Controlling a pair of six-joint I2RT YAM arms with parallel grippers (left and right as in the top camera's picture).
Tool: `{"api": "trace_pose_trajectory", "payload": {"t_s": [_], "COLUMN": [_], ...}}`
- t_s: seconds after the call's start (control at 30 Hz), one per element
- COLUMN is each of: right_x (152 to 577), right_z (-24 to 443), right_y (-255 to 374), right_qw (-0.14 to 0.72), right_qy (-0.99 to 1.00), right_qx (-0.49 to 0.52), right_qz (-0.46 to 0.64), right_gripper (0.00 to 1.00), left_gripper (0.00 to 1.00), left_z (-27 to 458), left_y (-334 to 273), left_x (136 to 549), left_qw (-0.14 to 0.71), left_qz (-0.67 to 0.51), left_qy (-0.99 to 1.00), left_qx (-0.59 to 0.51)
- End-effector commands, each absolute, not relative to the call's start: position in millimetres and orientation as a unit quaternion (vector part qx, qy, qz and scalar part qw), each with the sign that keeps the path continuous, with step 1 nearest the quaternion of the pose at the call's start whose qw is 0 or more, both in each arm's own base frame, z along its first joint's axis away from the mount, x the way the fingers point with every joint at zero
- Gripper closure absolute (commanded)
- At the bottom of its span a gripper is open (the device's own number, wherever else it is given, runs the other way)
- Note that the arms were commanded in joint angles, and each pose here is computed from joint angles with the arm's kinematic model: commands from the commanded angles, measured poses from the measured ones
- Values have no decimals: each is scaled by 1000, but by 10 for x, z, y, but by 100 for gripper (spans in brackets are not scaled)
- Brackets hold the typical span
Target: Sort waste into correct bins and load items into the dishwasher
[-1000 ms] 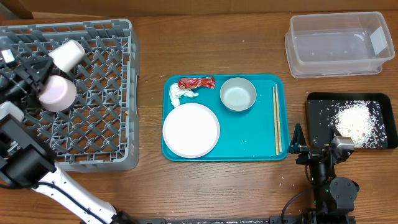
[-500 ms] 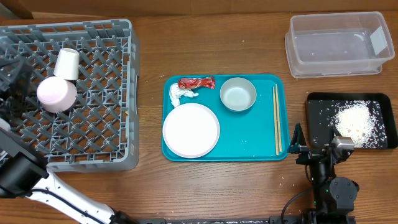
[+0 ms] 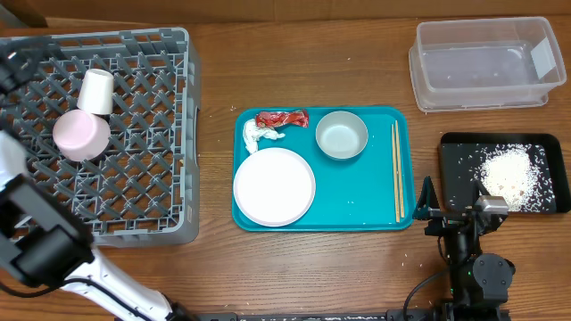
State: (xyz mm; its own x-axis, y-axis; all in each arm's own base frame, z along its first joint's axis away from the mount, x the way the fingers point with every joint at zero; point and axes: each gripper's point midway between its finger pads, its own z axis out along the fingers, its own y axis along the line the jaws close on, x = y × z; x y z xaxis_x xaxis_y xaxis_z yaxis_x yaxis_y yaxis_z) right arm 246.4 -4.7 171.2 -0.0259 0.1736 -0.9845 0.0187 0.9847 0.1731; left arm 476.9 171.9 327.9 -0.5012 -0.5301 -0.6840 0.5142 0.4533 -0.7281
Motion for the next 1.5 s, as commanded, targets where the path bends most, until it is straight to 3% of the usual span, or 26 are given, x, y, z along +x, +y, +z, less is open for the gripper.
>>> {"api": "trace_pose_trajectory", "payload": {"t_s": [0.0,0.23,0.27,0.3,0.33,0.37,0.83,1.07,1.17,1.27,1.37,1.47], "right_x": [2465,2465,2465,2465,2465,2465,2465,2465,2465,2465,2465,2465], "right_z": [1694,1694,1694,1694,1694,1694,1694,1694,1693,1694,1693,1694], "right_y": [-31,-31,-31,-31,-31,-31,-31,-31,-31,-31,-31,-31], "right_qw": [696,696,696,696,696,696,696,696,696,696,696,696], "right_qy": [713,713,713,713,713,713,713,713,713,713,713,713], "right_qx": [62,62,62,62,62,62,62,62,62,62,62,62], "right_qz": [56,56,56,56,56,56,56,56,56,56,56,56], "right_gripper": [0,0,0,0,0,0,0,0,0,0,0,0], "left_gripper": [96,96,93,63,22,0,0,0,0,0,0,0], "left_z": [3597,3481,3422,3355,3308,3260,3387,2836,2332,1997,2186,2520], "left_y": [1255,692,615,535,472,415,491,1195,1550,2007,2207,2204], "left_x": [4891,5299,5337,5358,5359,5344,5202,5336,5186,4814,4629,4599], "left_qw": [510,545,544,539,531,521,506,482,451,410,411,448], "left_qz": [-533,-504,-498,-496,-497,-502,-524,-483,-369,-138,-6,-13], "left_qy": [675,667,671,677,680,684,678,727,794,878,898,875], "left_qx": [23,60,68,77,84,92,96,-78,-170,-205,-159,-184]}}
